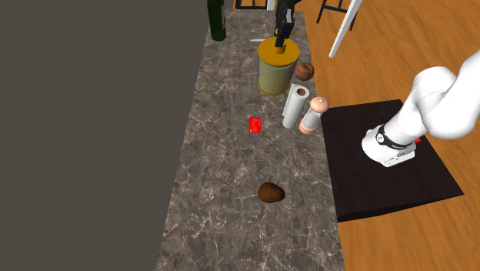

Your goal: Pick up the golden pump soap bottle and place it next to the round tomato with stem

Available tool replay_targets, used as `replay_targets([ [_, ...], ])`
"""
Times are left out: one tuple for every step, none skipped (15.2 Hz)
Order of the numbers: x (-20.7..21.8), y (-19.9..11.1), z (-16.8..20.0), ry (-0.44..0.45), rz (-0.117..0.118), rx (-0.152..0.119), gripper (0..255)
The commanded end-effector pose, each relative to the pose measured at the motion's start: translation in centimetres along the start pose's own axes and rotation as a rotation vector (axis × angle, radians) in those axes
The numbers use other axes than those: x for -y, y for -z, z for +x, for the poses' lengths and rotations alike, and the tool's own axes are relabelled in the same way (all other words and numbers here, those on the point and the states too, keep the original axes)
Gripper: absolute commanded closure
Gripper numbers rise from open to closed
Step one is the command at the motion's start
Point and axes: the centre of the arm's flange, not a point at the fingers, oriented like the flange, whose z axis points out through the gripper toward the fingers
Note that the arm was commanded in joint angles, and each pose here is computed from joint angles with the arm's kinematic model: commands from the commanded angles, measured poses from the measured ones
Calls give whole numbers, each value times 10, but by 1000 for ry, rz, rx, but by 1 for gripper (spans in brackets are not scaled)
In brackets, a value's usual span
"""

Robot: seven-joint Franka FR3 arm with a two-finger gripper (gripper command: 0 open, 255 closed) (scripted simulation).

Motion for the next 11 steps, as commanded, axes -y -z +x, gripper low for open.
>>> replay_targets([
  [-28,5,-13,1,0,-1,255],
  [-40,7,-18,1,0,-1,255],
  [-53,10,-22,1,0,-1,255],
  [-65,12,-27,1,0,-1,255],
  [-77,14,-32,1,0,-1,255],
  [-89,17,-37,1,0,-1,255],
  [-101,19,-41,1,0,-1,255],
  [-113,21,-46,1,0,-1,255],
  [-125,24,-51,1,0,-1,255],
  [-137,26,-55,1,0,-1,255],
  [-149,29,-60,1,0,-1,255],
])
